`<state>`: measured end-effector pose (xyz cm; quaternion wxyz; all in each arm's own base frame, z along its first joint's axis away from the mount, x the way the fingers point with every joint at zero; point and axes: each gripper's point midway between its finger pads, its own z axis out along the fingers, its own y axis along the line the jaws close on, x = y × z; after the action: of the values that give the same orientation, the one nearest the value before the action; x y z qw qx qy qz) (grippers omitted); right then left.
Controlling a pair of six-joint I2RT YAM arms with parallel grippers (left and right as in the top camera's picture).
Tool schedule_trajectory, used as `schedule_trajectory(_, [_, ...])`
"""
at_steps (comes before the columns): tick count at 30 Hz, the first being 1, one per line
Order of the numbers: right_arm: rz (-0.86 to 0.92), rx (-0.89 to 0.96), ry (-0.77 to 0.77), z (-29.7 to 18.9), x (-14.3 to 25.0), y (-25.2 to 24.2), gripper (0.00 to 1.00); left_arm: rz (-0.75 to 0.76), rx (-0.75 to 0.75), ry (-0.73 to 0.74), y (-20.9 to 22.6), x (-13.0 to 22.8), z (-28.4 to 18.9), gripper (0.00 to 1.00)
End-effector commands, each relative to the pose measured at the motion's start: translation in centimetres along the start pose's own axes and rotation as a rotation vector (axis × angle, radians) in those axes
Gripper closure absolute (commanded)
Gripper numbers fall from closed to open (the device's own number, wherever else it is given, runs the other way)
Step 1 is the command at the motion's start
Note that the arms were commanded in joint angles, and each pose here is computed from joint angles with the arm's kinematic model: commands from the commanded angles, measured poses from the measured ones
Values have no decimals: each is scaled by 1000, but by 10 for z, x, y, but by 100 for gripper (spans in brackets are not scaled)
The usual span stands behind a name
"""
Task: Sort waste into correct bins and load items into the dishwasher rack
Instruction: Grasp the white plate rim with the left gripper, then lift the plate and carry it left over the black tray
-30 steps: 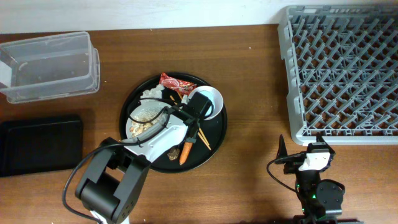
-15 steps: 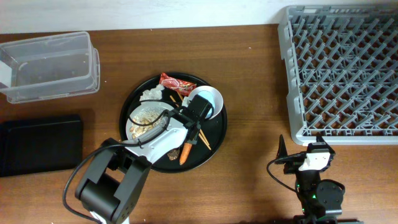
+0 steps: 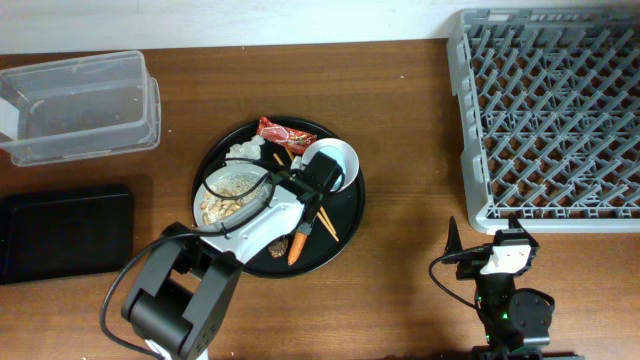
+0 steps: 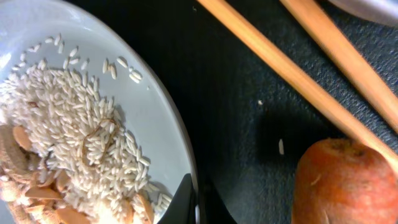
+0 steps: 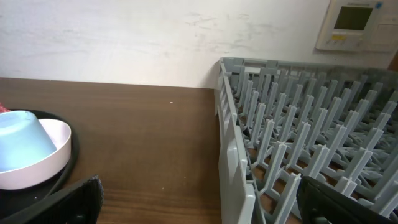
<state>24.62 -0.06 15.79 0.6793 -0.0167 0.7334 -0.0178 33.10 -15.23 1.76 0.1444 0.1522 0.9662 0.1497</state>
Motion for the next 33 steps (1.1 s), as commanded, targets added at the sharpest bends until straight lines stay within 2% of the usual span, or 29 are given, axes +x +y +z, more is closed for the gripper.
schedule_trajectory(1, [7,2,5,0,3,0,2,13,-98,-32,17,-18,-13,100])
schedule_trajectory(10, [7,2,5,0,3,0,1,43,-223,-48,35,-31,-44,100])
schedule_trajectory(16, [7,2,5,0,3,0,2,-30,-230,-48,61,-39,-56,99])
schedule_trajectory(21, [7,2,5,0,3,0,2,-132,-231,-72,92,-45,-66,100])
schedule_trajectory(24, [7,2,5,0,3,0,2,-256,-236,-76,127,-43,-70,100])
schedule_trajectory(29, [7,2,5,0,3,0,2,-445,-159,-83,177,-40,-69,100])
schedule_trajectory(33, [7,2,5,0,3,0,2,-551,-165,-89,213,-36,-62,100])
